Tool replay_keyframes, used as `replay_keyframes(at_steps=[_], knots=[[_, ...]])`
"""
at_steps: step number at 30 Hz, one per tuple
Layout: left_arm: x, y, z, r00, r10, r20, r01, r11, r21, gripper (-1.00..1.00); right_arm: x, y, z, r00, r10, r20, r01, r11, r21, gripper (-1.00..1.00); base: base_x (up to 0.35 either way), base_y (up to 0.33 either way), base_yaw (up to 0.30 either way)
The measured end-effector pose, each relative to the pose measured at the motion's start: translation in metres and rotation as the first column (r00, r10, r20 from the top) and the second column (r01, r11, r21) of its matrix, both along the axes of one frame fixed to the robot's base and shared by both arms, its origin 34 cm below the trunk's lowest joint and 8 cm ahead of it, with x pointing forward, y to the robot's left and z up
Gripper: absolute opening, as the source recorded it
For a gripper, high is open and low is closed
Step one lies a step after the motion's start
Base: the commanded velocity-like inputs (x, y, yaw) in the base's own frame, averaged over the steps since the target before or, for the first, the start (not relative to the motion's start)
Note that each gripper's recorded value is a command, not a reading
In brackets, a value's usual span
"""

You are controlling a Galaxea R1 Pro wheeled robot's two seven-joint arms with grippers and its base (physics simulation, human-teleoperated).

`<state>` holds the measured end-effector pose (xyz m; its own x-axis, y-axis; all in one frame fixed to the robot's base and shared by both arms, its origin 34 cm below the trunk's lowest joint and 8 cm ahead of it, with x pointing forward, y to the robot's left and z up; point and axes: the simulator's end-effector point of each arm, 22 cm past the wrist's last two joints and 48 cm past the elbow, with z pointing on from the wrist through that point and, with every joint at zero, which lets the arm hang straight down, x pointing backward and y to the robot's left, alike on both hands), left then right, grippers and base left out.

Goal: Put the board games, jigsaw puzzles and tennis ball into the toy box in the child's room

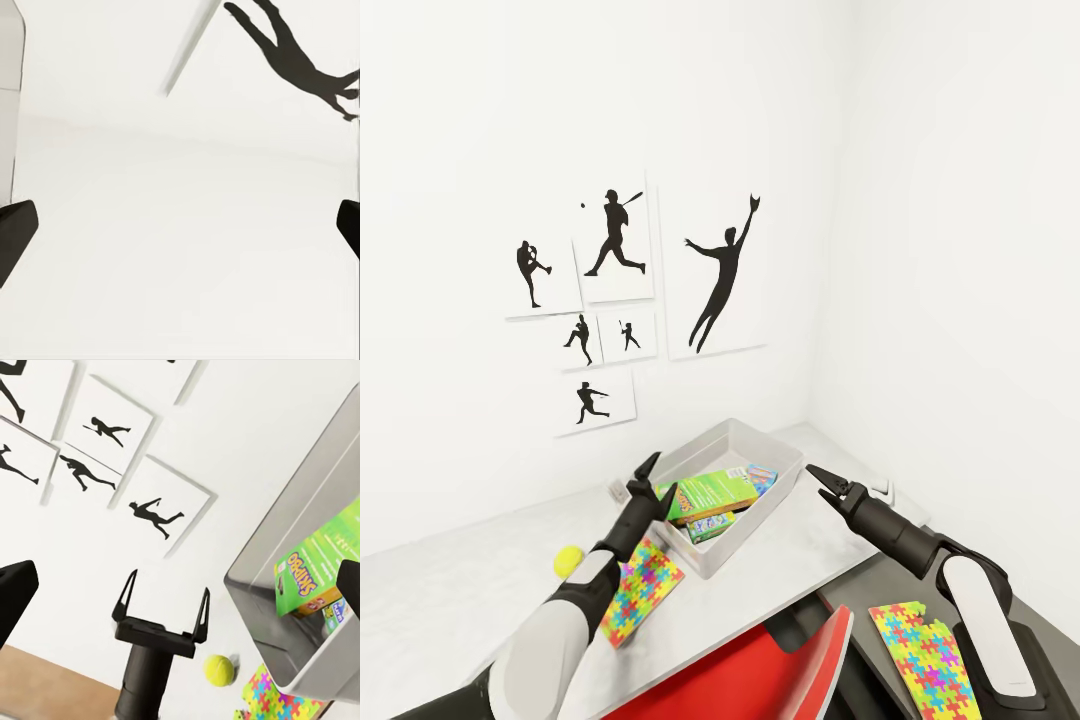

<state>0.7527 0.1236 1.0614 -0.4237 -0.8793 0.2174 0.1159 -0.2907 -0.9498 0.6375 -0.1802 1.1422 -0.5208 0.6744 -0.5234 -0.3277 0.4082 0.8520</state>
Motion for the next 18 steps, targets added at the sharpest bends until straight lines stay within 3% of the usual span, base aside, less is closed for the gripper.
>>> replay_keyframes(at_steps=[4,7,8,10,11,14,15,16,18], knots=[[-0.002,-0.004,0.028,0.993,-0.104,0.061,0.102,0.994,0.034,1.0,0.0,0.0,0.0,1.0,0.0,0.0,0.0,1.0,0.0,1.0,0.0,0.0,0.0],[-0.01,-0.007,0.05,0.969,-0.226,0.102,0.215,0.971,0.109,1.0,0.0,0.001,0.0,1.0,0.001,0.0,-0.001,1.0,0.0,1.0,0.0,0.0,0.0],[-0.016,-0.01,0.06,0.951,-0.289,0.113,0.271,0.951,0.152,1.0,0.0,0.001,0.0,1.0,0.001,0.0,-0.001,1.0,0.001,1.0,0.0,0.0,0.0],[-0.021,-0.012,0.069,0.931,-0.346,0.12,0.318,0.926,0.205,1.0,0.0,0.001,0.0,1.0,0.001,0.001,-0.001,1.0,0.001,1.0,0.0,0.0,0.0],[-0.026,-0.012,0.078,0.912,-0.39,0.126,0.351,0.902,0.253,1.0,0.0,0.001,0.0,1.0,0.001,0.001,-0.001,1.0,0.001,1.0,0.0,0.0,0.0],[-0.032,-0.011,0.089,0.889,-0.439,0.129,0.378,0.864,0.334,1.0,0.0,0.001,0.0,1.0,0.001,0.001,-0.001,1.0,0.001,1.0,0.0,0.0,0.0],[-0.035,-0.01,0.094,0.877,-0.464,0.128,0.388,0.838,0.383,1.0,0.0,0.001,0.0,1.0,0.001,0.001,-0.001,1.0,0.001,1.0,0.0,0.0,0.0],[-0.036,-0.009,0.095,0.871,-0.476,0.124,0.392,0.823,0.41,1.0,0.0,0.001,0.0,1.0,0.001,0.001,-0.001,1.0,0.001,1.0,0.0,0.0,0.0],[-0.04,0.0,0.097,0.853,-0.511,0.105,0.398,0.768,0.502,1.0,0.0,0.001,0.001,1.0,0.001,0.003,-0.001,1.0,0.0,1.0,0.0,0.0,0.0]])
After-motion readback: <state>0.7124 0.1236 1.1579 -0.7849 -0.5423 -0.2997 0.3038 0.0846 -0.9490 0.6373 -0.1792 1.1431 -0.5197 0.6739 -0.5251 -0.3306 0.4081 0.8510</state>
